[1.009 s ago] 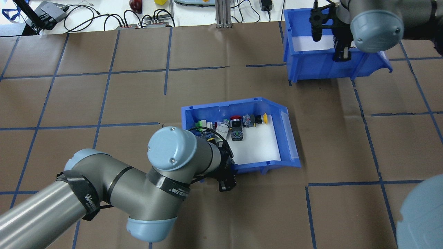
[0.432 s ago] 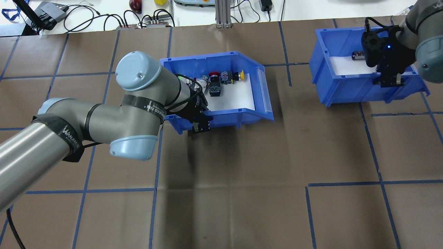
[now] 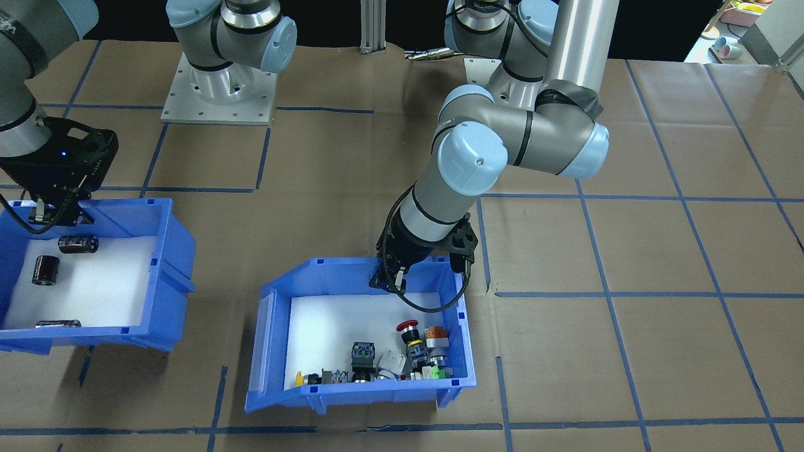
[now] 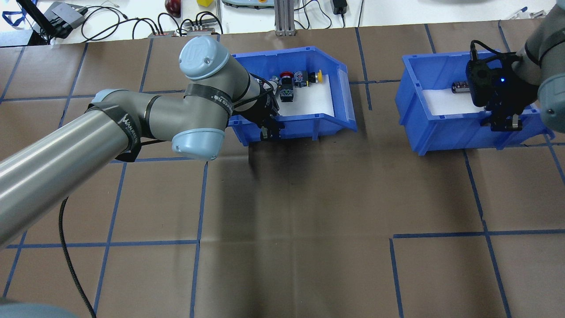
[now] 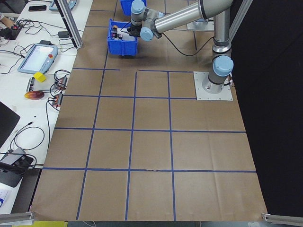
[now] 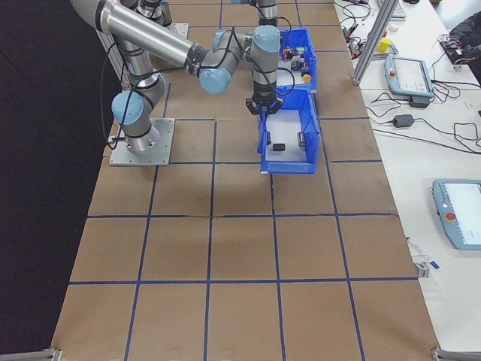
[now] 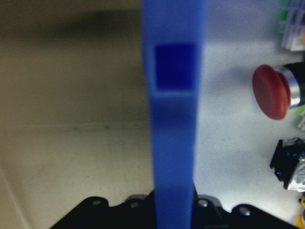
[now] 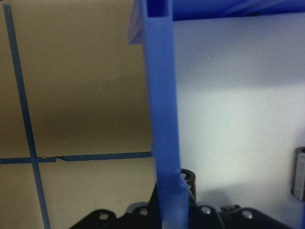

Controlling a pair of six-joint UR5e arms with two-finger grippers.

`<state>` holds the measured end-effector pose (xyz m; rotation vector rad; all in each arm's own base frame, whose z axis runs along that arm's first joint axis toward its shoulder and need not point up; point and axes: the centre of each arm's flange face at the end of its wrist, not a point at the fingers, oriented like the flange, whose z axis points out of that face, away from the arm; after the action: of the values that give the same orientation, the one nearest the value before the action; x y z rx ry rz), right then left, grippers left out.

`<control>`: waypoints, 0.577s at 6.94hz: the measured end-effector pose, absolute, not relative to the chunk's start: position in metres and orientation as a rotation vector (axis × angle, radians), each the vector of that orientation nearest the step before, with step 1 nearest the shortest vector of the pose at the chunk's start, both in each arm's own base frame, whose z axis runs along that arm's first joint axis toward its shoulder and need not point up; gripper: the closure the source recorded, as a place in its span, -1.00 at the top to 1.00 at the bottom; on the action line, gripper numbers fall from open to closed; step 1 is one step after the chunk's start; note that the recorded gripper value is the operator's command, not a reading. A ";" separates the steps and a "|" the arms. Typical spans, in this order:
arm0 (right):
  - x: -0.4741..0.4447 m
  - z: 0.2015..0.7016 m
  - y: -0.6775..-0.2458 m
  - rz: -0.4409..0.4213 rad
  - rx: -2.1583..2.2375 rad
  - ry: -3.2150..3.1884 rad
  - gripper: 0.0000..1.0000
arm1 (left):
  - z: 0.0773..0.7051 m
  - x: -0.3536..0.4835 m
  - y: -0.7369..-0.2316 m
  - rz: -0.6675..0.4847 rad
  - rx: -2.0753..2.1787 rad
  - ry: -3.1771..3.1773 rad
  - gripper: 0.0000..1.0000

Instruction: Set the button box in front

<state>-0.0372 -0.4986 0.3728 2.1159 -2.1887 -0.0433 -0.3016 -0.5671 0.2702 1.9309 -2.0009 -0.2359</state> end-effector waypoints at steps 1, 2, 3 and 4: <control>-0.035 0.371 -0.490 -0.049 2.120 -2.187 -0.88 | 0.261 -0.306 -0.584 -0.240 1.927 -2.004 -0.15; -0.033 0.371 -0.484 -0.053 2.120 -2.186 -0.88 | 0.256 -0.308 -0.593 -0.240 1.927 -2.005 0.38; -0.032 0.370 -0.481 -0.057 2.120 -2.186 -0.88 | 0.255 -0.307 -0.596 -0.235 1.928 -2.002 0.96; -0.032 0.369 -0.479 -0.061 2.122 -2.188 -0.88 | 0.260 -0.308 -0.596 -0.230 1.926 -1.998 0.90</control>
<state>-0.0318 -0.4791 0.3685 2.1216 -2.1878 -0.0608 -0.3078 -0.5957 0.2595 1.9258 -1.9978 -0.2304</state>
